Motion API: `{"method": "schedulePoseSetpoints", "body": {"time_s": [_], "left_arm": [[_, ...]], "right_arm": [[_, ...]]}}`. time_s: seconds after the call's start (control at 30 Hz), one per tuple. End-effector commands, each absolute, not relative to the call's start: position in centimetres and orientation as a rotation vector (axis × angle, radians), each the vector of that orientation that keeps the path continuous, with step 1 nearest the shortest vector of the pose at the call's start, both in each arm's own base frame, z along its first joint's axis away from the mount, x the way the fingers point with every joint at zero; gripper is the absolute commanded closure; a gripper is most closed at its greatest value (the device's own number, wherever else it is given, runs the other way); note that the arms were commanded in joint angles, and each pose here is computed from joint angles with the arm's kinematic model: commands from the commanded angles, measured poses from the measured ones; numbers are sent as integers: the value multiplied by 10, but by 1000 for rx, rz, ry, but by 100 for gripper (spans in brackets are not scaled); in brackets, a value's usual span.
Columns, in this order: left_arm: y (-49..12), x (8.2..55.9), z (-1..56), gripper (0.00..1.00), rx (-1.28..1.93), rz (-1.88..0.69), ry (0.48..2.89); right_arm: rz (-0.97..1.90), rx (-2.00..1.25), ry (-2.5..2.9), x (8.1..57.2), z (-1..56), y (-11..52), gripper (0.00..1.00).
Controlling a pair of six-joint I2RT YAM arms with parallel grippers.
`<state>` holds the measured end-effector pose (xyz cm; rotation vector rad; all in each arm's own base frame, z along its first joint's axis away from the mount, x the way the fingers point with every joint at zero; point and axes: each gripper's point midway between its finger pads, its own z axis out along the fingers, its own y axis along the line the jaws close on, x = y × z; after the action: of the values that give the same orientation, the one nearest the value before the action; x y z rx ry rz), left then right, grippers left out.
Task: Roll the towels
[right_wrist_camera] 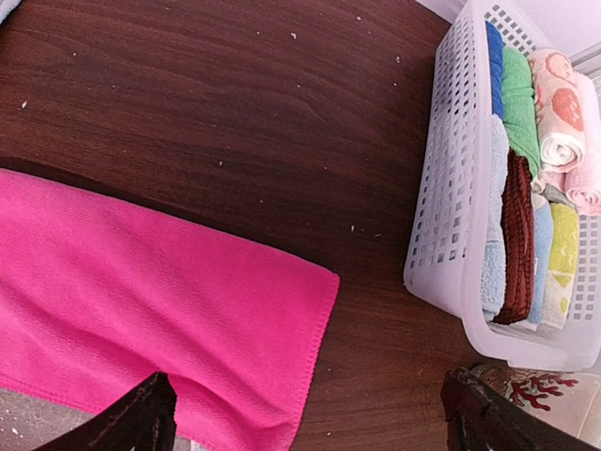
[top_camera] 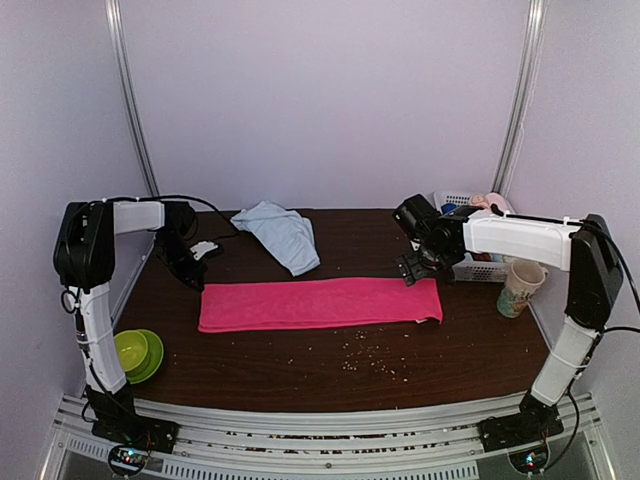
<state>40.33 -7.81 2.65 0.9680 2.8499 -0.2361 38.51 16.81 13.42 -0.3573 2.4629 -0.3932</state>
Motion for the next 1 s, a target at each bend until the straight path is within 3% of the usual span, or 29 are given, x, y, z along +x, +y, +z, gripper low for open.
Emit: {"method": "schedulePoseSetpoints", "body": {"time_s": [0.0,0.37,0.67,0.77,0.97], "left_arm": [[-53,425,40,100,963,-72,2821],[-17,454,31,100,963,108,2848],[-13,465,90,33,908,145,2720],[-16,461,114,25,900,141,2663],[-31,437,129,23,985,113,2564]], "right_arm": [[-433,-455,2462,386,129,185,0],[-473,-653,2465,381,109,217,0],[-520,-679,2465,372,113,208,1],[-483,-581,2512,377,110,197,4],[-354,-385,2575,393,96,176,11]]}}
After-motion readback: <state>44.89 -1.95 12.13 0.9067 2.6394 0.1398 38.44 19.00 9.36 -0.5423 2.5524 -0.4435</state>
